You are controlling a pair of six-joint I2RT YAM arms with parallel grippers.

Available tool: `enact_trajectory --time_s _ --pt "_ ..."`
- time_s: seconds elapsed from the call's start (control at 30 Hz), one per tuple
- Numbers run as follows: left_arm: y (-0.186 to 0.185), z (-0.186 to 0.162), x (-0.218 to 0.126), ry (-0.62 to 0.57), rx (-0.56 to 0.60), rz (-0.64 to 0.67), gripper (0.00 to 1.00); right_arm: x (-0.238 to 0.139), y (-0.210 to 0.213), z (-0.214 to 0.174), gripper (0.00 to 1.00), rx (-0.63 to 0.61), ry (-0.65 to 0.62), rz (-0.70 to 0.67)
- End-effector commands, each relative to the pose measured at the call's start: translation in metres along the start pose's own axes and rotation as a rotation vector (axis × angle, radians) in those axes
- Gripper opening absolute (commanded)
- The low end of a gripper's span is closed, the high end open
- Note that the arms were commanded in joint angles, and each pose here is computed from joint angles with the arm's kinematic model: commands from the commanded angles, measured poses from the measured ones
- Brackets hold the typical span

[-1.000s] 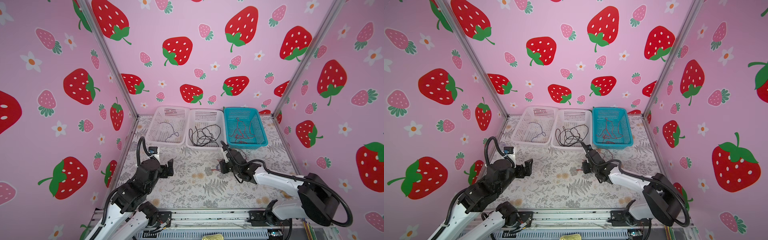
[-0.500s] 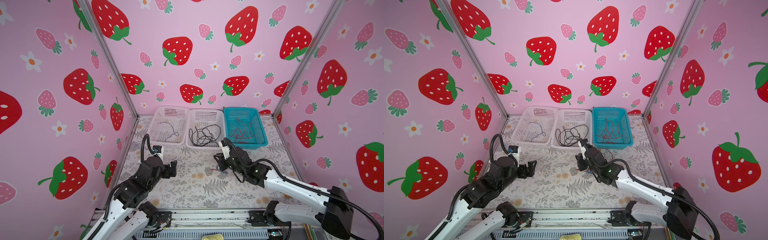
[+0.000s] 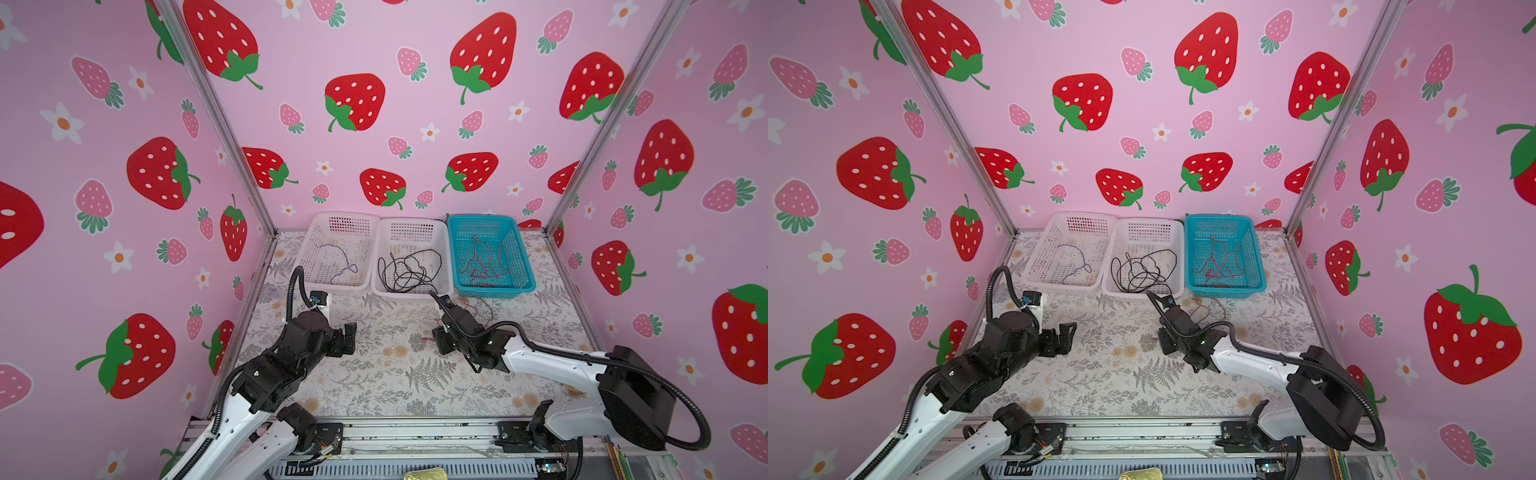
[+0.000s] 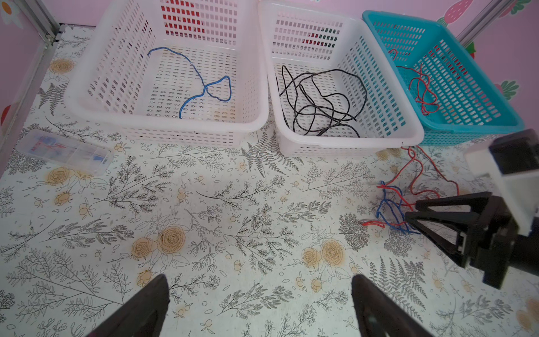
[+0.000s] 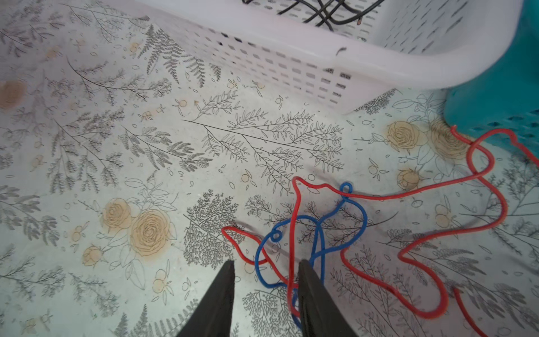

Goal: Untangle the cables
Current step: 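Grasp a red wire in the tangle with the right gripper and lift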

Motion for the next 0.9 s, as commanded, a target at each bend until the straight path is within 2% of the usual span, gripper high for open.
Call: enact_trajectory --time_s 0.0,0.1,0.27,0.4,0.57,0.7,0.87 --pt "-0.003 0.009 -0.007 -0.027 -0.007 -0.017 0.99 0.009 -0.014 -0.007 0.37 0.028 0.008 -0.059" --pt "-0.004 0.008 -0.007 -0.025 -0.009 -0.019 0.99 0.014 -0.020 -0.013 0.35 0.034 0.017 -0.076" --pt "-0.004 0.009 -0.007 -0.026 -0.005 -0.019 0.99 0.022 -0.012 -0.013 0.18 0.032 0.017 -0.028" --pt "-0.004 0.008 -0.006 -0.023 -0.003 -0.019 0.99 0.011 -0.006 0.004 0.07 0.032 -0.039 0.009" --pt "-0.005 0.009 -0.007 -0.021 -0.004 -0.021 0.99 -0.029 0.001 0.041 0.00 0.036 -0.151 0.059" --pt "-0.006 0.008 -0.008 -0.015 -0.006 -0.027 0.99 -0.066 0.010 0.069 0.00 0.046 -0.255 0.128" --pt "-0.011 0.010 -0.012 -0.005 -0.016 -0.052 0.99 -0.115 0.040 0.103 0.00 0.006 -0.390 0.311"
Point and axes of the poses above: each gripper's point midway between its finger pads, its own x axis out along the fingers, its own y axis along the line the jaws close on, z = x × y, the point moved 1 cm from there along -x, back along the fingers, and after that the axes turned 12 degrees about -x, right-handed, at the moved point
